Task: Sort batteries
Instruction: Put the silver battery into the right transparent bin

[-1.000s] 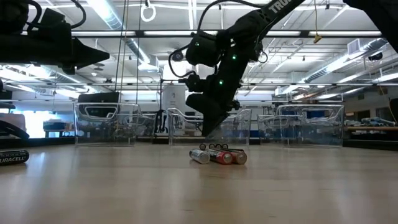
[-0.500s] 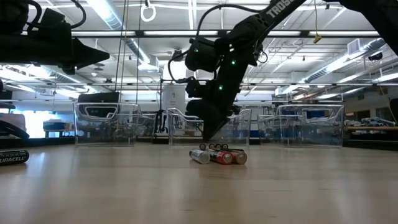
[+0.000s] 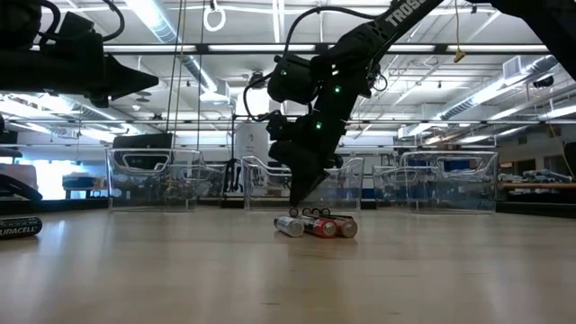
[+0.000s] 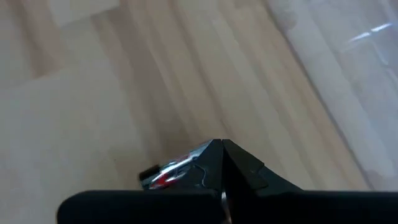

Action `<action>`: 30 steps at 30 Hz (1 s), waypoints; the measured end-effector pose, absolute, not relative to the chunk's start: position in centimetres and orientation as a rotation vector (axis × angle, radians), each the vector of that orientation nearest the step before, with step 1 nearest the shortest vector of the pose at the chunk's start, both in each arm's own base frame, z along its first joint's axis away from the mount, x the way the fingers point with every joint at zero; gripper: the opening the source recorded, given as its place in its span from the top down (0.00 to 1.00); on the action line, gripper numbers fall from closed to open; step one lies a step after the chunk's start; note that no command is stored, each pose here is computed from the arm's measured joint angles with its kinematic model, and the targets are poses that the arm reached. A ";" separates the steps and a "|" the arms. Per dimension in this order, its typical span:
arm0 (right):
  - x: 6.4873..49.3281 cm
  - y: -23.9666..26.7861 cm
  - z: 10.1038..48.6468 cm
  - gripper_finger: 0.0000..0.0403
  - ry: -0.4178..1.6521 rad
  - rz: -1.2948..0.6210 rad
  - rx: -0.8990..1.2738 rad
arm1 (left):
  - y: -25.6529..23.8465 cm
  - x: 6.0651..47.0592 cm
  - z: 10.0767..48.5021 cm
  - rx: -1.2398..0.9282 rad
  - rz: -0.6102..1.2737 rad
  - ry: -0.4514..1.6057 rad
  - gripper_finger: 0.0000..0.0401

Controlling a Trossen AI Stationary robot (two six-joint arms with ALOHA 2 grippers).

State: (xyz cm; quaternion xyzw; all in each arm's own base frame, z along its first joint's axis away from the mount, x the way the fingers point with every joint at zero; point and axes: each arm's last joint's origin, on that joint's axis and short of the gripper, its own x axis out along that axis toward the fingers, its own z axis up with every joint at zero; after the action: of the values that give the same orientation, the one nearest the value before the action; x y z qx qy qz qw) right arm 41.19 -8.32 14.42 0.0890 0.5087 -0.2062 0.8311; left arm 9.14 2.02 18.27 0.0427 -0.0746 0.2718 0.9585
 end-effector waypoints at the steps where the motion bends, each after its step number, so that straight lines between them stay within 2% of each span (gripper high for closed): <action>1: 41.2 -8.3 14.4 0.96 1.075 -0.426 0.193 | 2.0 9.1 18.3 0.086 0.551 -0.152 0.96; 10: 41.5 -8.1 14.5 0.95 1.055 -0.370 0.199 | 2.0 9.1 18.3 0.087 0.551 -0.151 0.96; 21: 42.1 -8.0 16.1 0.76 0.991 -0.521 0.443 | 2.0 9.1 18.3 0.087 0.551 -0.151 0.96; 26: 42.2 -7.7 15.9 0.67 0.988 -0.541 0.469 | 2.0 9.1 18.3 0.087 0.551 -0.151 0.96; 30: 42.2 -7.7 15.8 0.64 0.982 -0.566 0.459 | 2.0 9.1 18.3 0.087 0.551 -0.151 0.96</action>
State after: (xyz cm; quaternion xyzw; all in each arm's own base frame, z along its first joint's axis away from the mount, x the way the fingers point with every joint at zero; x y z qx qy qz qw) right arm 42.19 -7.68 15.84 0.2154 0.4609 -0.2657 0.8189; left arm 9.14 2.02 18.26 0.0428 -0.0744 0.2718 0.9585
